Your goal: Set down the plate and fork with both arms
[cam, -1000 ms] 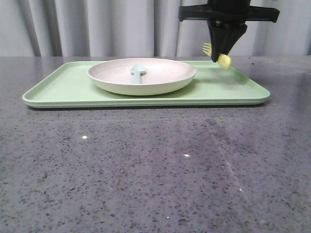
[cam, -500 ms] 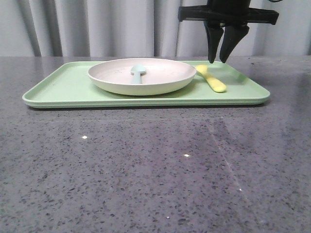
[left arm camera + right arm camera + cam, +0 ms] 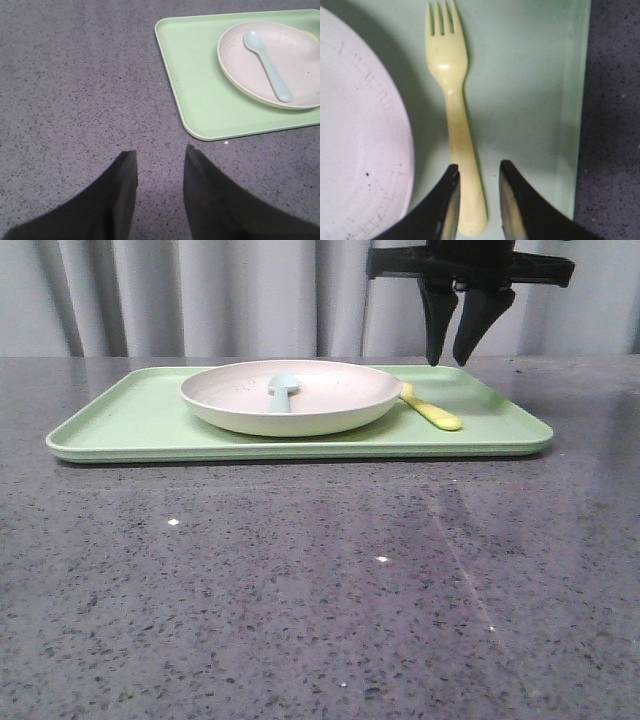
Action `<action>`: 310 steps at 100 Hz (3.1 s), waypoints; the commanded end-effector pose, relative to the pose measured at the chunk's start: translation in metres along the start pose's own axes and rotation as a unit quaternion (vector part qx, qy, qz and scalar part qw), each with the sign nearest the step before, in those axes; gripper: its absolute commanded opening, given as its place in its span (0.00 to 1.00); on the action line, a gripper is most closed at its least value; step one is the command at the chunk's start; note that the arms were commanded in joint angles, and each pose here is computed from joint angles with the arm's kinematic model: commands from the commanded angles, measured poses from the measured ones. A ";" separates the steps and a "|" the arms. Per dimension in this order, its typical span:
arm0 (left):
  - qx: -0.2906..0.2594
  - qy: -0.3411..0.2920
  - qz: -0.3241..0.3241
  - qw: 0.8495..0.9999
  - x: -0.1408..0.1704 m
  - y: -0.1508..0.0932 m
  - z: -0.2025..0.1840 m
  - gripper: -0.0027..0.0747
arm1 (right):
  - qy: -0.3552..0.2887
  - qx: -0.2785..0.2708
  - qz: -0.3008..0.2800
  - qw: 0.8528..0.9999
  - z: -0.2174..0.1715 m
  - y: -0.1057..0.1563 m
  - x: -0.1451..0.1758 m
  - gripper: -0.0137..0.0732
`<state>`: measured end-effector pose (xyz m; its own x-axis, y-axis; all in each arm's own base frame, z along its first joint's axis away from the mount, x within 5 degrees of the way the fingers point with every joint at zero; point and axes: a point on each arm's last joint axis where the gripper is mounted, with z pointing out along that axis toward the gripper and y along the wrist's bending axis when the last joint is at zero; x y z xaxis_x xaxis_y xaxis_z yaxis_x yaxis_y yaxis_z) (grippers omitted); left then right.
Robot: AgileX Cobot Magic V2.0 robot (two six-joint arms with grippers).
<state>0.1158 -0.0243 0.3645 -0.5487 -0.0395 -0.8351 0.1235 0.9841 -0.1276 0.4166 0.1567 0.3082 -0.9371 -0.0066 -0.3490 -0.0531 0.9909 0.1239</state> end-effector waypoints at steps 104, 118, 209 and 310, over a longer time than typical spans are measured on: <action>0.013 -0.081 -0.006 0.997 -0.011 -0.002 -0.008 0.09 | -0.292 -0.071 -0.040 0.953 -0.144 -0.065 0.196 0.33; 0.014 -0.086 -0.006 0.996 -0.003 0.000 -0.007 0.01 | -0.319 -0.068 -0.048 0.944 -0.149 -0.077 0.225 0.14; 0.025 -0.157 -0.006 0.987 0.059 0.009 -0.017 0.01 | -0.435 -0.102 -0.049 0.893 -0.136 -0.116 0.332 0.08; 0.013 -0.153 0.004 0.988 0.062 0.011 -0.015 0.01 | -0.432 -0.101 -0.049 0.895 -0.135 -0.117 0.332 0.08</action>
<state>0.0688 -0.0140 0.3064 -0.3610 -0.0716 -0.9298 0.1501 0.9796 -0.1337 0.0634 0.0203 0.2895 -0.3996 0.0957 -0.9117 -0.2393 0.9492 0.2045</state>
